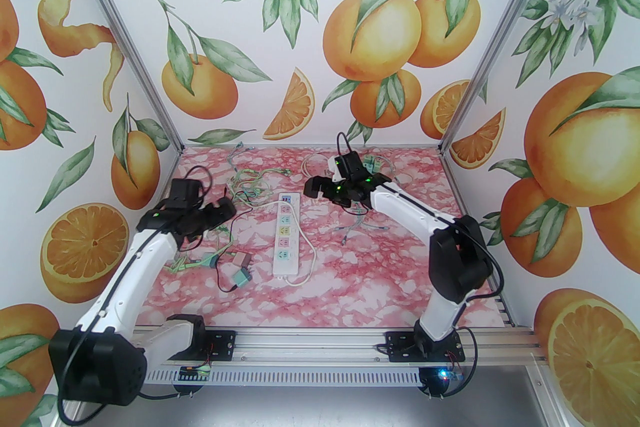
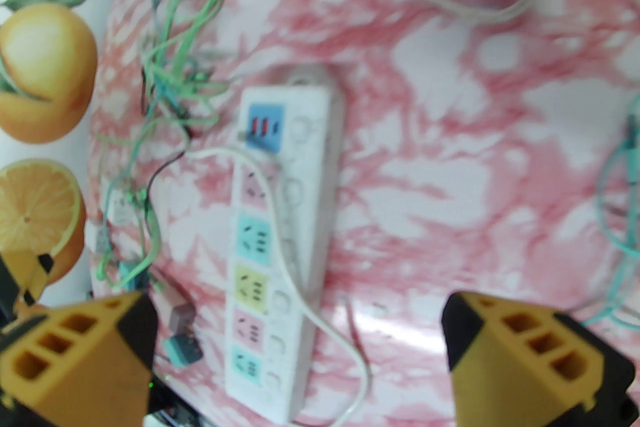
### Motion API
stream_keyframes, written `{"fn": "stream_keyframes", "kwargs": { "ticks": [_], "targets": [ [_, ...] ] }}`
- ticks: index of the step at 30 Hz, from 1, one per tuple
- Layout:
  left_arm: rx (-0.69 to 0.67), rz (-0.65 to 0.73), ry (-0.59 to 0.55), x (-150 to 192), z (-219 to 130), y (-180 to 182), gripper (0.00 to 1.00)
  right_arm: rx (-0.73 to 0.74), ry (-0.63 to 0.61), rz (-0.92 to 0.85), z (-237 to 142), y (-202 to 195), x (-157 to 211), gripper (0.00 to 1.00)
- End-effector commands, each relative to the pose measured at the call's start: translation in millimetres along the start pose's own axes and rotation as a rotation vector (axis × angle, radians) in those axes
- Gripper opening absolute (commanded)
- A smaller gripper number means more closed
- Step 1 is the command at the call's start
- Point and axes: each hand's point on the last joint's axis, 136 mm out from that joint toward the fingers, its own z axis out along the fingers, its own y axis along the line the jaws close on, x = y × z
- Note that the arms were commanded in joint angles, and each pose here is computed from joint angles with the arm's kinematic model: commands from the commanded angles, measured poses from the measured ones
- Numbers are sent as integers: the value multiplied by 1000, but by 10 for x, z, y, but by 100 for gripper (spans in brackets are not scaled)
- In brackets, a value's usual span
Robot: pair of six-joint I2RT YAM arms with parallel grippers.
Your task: Pull the plug off the socket
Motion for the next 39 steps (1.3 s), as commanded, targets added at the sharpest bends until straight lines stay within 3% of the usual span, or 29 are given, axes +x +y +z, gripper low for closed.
{"fn": "stream_keyframes", "kwargs": {
  "ticks": [1,6,8,13,27,39],
  "targets": [
    [26,107,-65,-168,25,-404,100,146,-72,8,-232,-348,-141,100],
    [80,220,-45,-83,97,-833,100,268,-119,42,-364,-695,-268,100],
    [123,319,-24,37,162,-1223,100,357,-170,67,-482,-1055,-442,100],
    [147,370,10,192,263,-1494,100,424,-203,112,-537,-1484,-719,100],
    [147,368,35,289,277,-1561,100,560,-191,96,-47,-2051,-1383,95],
    [85,336,20,266,258,-1423,100,489,-211,52,434,-2186,-1724,89]
  ]
}}
